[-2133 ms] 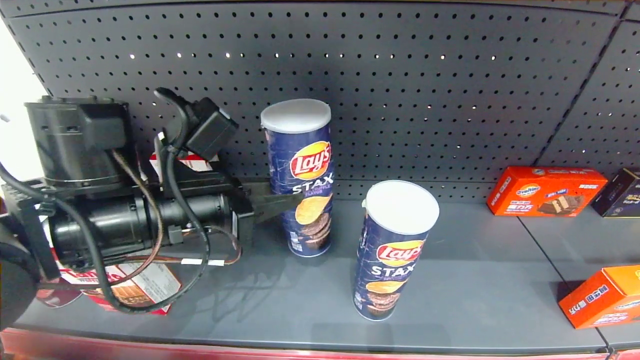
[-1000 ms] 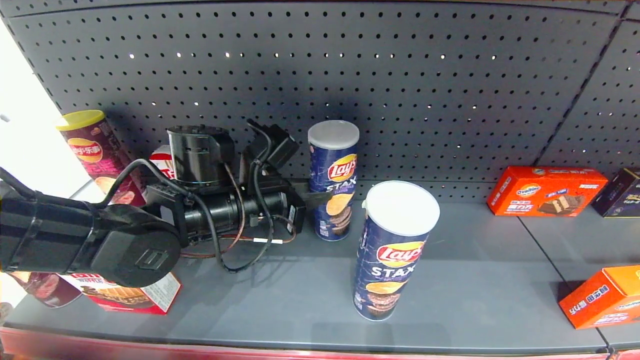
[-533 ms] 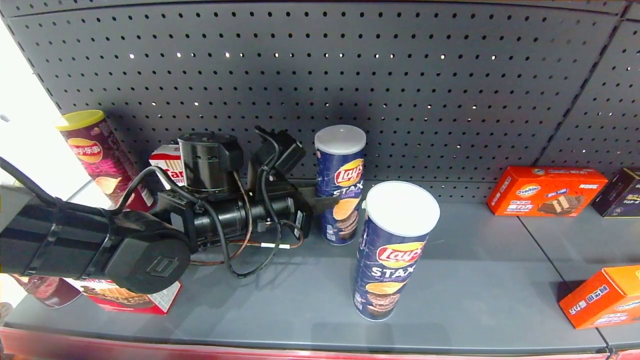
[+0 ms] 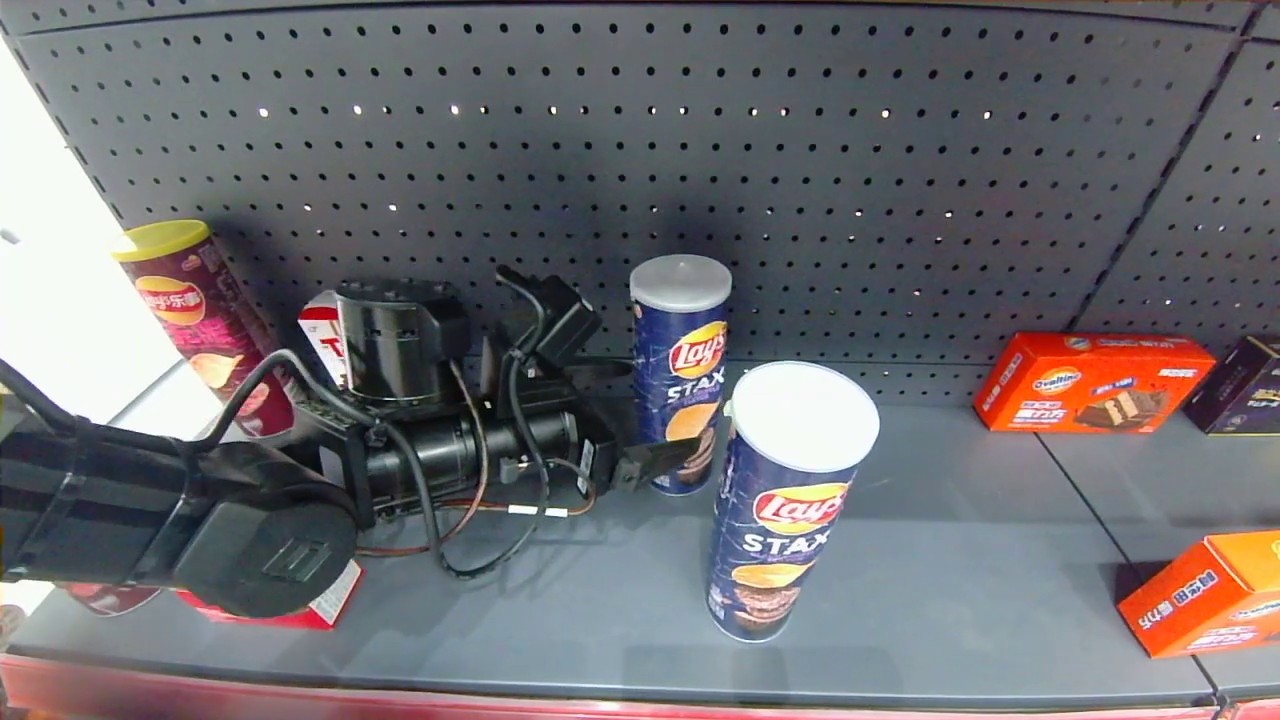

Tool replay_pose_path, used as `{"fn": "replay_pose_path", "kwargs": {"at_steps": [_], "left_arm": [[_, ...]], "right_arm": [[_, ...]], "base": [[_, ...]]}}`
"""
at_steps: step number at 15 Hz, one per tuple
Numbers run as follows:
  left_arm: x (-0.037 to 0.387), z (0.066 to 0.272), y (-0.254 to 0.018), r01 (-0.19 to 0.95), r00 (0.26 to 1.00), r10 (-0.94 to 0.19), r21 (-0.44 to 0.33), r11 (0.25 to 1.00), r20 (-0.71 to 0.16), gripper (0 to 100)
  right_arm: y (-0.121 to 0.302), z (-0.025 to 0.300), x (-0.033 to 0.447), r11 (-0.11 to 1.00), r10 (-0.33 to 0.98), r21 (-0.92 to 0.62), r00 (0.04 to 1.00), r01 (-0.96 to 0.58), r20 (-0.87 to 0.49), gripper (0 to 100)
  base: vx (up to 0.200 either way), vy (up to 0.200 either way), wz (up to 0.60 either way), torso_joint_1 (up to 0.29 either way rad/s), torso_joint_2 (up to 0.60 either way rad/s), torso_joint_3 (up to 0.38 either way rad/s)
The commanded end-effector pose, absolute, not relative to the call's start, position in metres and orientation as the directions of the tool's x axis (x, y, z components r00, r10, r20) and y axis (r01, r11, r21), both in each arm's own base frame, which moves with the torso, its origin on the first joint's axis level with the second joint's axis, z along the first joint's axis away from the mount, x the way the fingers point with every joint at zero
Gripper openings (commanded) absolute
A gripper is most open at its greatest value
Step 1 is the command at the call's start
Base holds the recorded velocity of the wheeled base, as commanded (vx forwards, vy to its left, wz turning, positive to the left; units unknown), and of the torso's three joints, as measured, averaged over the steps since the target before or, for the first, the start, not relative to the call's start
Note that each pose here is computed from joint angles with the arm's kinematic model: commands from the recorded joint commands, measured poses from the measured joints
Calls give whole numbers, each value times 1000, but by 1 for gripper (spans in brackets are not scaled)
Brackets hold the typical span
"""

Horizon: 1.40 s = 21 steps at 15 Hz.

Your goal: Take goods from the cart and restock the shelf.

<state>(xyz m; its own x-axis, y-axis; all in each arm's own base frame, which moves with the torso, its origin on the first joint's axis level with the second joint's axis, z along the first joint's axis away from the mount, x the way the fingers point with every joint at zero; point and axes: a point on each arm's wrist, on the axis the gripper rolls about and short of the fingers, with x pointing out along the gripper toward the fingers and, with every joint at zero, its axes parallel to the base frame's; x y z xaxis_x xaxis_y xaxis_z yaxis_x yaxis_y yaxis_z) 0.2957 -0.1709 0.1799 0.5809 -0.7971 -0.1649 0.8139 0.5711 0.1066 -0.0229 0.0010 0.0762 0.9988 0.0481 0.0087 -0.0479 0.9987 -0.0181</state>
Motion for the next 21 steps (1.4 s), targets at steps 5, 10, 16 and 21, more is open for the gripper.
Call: {"fn": "replay_pose_path", "kwargs": {"at_steps": [5, 10, 16, 21], "left_arm": [[263, 190, -150, 717, 696, -698, 135, 684, -167, 100], [271, 189, -151, 631, 775, -608, 156, 760, -172, 100], [287, 183, -160, 632, 774, -607, 155, 759, -181, 100], [297, 178, -165, 605, 794, -577, 160, 780, -190, 100]], "right_arm": [[1, 76, -23, 999, 49, -19, 999, -49, 8, 100], [1, 76, -23, 999, 49, -19, 999, -49, 8, 100], [1, 76, -23, 999, 49, -17, 999, -49, 8, 100], [1, 76, -23, 999, 49, -19, 999, -49, 8, 100]], "base": [[0, 0, 0, 0, 0, 0], [0, 0, 0, 0, 0, 0], [0, 0, 0, 0, 0, 0], [0, 0, 0, 0, 0, 0]]}}
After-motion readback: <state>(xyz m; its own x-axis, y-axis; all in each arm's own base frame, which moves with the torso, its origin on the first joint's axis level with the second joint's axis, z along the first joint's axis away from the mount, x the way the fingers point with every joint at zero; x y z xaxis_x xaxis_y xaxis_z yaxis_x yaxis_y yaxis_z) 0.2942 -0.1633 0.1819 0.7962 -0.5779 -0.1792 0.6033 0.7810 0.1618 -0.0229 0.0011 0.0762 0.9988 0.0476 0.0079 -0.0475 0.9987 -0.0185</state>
